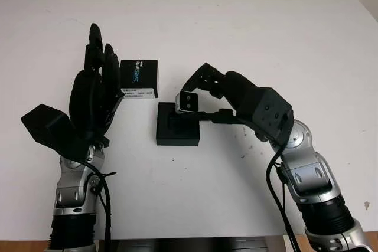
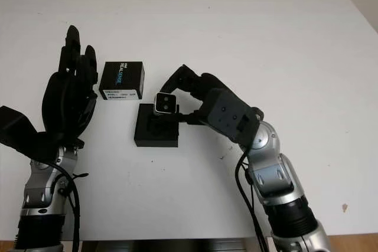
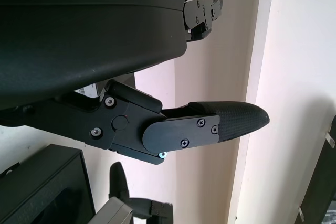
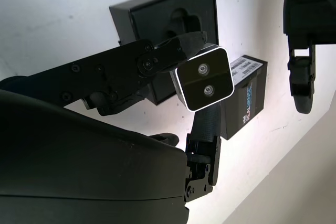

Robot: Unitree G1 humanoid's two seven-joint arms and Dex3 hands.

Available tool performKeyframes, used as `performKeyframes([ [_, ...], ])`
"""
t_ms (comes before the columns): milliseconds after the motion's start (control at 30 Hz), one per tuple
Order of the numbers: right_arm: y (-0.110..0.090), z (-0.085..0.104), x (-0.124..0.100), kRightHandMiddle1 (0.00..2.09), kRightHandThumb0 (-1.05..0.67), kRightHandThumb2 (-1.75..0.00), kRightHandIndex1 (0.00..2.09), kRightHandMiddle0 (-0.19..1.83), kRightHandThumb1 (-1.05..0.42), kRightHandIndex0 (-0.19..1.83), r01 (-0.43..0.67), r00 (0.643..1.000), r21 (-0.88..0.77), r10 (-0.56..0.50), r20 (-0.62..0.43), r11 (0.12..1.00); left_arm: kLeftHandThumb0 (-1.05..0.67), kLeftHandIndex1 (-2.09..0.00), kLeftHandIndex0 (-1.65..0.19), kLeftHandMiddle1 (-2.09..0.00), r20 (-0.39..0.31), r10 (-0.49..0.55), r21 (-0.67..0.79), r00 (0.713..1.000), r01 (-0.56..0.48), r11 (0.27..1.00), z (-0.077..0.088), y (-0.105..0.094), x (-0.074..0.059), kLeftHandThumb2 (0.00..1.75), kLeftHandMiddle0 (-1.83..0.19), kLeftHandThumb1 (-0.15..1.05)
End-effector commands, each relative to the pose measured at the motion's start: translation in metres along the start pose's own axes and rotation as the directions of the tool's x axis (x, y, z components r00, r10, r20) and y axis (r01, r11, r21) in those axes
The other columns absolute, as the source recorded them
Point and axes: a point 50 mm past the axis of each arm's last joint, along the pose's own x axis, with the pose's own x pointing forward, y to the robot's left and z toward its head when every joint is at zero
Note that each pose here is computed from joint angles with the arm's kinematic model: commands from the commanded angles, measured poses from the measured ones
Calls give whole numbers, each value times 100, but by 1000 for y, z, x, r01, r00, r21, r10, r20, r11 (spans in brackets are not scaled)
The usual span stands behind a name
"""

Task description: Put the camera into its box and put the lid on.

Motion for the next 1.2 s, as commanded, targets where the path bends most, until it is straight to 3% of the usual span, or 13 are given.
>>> performKeyframes([
  [0,2,5,-3,209,-36,-17,11,15,-105,24,1,1000,7,-2,27,1000,-73,0,19,0,10,1,-3,1000,-1,1000,1,0,-1,52,19,105],
  [1167,17,-1,3,209,-27,-14,10,9,-105,22,-51,999,-39,50,-19,998,-74,0,19,0,4,16,12,1000,-16,1000,3,0,-3,52,19,105],
])
